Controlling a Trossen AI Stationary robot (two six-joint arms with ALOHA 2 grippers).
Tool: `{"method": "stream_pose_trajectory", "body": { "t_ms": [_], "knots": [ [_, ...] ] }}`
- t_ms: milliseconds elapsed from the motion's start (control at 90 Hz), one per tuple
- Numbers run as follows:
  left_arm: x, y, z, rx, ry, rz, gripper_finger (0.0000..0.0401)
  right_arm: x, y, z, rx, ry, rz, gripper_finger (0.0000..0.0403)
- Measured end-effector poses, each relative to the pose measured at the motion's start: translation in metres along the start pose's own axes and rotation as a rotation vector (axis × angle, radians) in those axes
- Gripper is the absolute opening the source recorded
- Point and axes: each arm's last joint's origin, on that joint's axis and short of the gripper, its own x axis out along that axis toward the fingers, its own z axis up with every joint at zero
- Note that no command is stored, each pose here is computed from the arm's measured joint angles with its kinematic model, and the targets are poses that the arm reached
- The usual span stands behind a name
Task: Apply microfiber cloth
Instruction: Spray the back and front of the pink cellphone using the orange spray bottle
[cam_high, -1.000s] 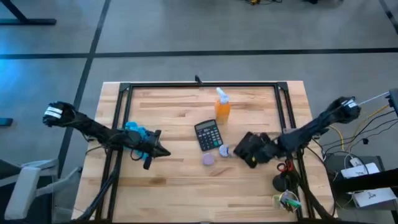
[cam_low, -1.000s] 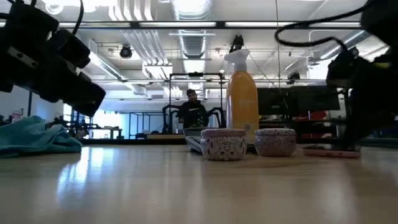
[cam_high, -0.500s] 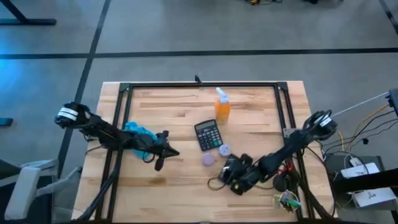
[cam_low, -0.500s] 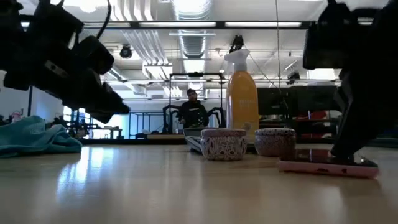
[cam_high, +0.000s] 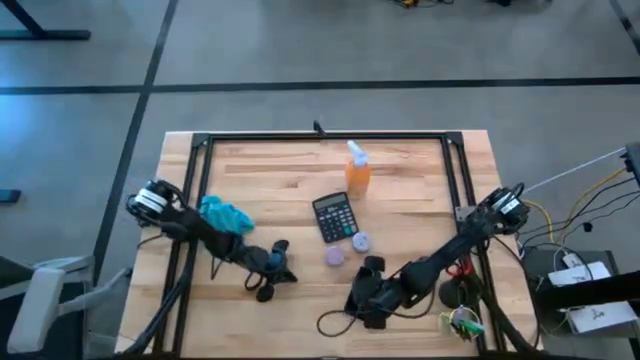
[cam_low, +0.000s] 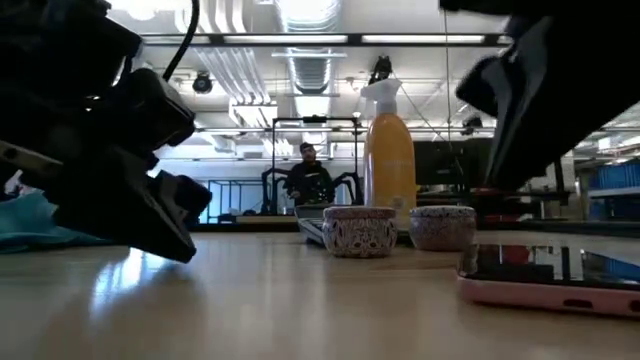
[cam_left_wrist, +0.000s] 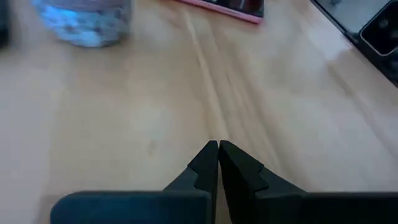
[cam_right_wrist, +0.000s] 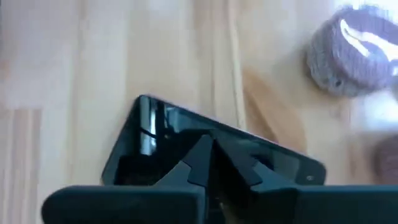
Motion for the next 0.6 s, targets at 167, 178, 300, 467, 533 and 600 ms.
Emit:
{"method": "stream_pose_trajectory", "body": {
  "t_ms": [167,178,300,467,533,600],
  "knots": [
    [0.02,-0.005,0.014,-0.002,-0.036,-0.008,0.0004,-0.003,-0.004,-0.008,-0.012,0.148,0.007,0.008],
    [0.021,-0.005,0.016,-0.002,-0.04,-0.009,0.0005,-0.003,-0.004,-0.009,-0.012,0.154,0.007,0.0085],
    [0.031,-0.01,0.031,0.027,-0.077,-0.019,0.0006,-0.003,-0.007,-0.014,-0.003,0.204,-0.019,0.0136],
    [0.041,-0.017,0.042,0.024,-0.022,-0.049,0.0002,-0.005,-0.003,-0.017,-0.022,0.214,-0.012,0.0189],
    [0.044,-0.02,0.046,0.034,0.004,-0.046,0.0002,-0.005,0.001,-0.02,-0.083,0.206,-0.021,0.0205],
    [0.049,-0.022,0.049,0.045,0.025,-0.04,0.0005,-0.002,0.004,-0.024,-0.148,0.198,-0.068,0.0218]
  ]
}}
